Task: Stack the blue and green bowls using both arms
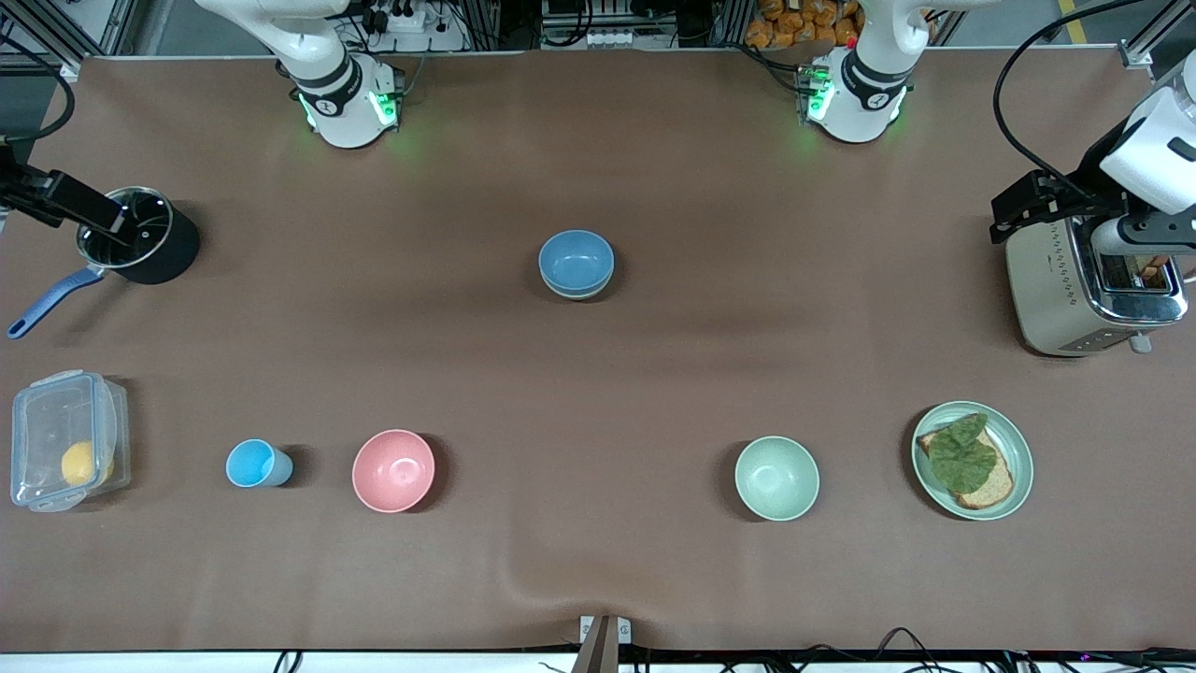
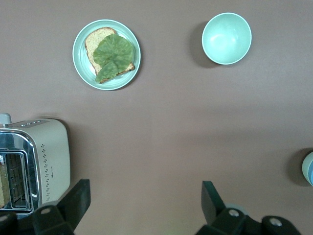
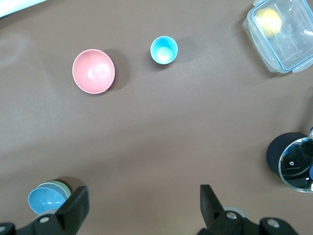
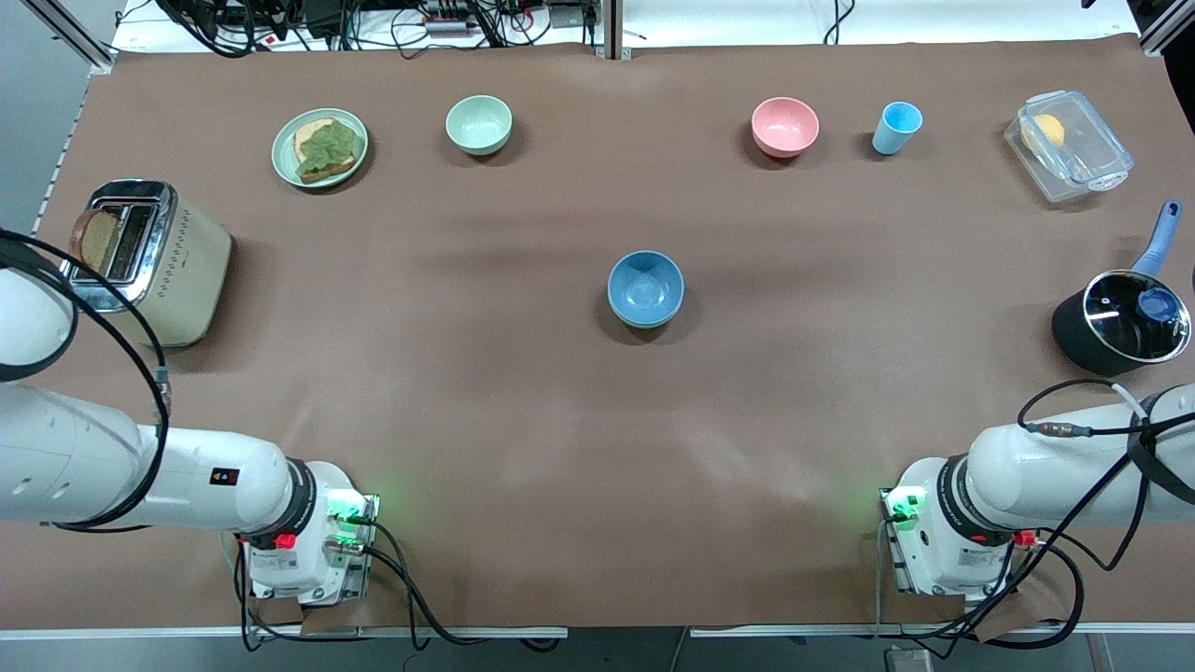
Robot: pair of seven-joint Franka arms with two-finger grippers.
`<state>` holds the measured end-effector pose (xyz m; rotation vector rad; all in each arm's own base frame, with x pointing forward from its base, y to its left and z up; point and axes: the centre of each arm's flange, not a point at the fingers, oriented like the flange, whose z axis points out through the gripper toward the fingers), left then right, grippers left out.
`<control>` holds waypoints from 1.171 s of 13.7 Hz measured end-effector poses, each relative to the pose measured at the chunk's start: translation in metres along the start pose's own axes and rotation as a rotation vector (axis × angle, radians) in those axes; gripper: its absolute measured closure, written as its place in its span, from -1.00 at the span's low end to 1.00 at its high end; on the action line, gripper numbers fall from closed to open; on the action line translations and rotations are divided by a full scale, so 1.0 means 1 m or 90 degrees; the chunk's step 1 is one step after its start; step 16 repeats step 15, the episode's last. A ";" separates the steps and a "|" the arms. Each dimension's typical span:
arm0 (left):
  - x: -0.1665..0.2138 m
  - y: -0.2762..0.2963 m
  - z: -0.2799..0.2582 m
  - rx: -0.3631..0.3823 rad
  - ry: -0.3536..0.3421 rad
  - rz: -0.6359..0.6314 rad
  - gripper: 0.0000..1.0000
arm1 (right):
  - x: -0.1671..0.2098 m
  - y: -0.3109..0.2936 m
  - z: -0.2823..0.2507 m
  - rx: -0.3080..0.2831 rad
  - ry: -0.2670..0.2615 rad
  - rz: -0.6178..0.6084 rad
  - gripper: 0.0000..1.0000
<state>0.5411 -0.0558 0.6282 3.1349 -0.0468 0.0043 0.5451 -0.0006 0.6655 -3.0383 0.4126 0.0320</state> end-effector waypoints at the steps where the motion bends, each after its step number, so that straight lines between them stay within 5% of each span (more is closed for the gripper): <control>1: 0.000 0.000 0.000 0.000 0.000 0.000 -1.00 | -0.002 -0.004 0.001 -0.004 0.001 -0.005 -1.00; 16: 0.000 0.001 0.000 0.000 -0.001 0.001 -1.00 | -0.007 -0.010 0.002 -0.020 0.000 -0.016 -1.00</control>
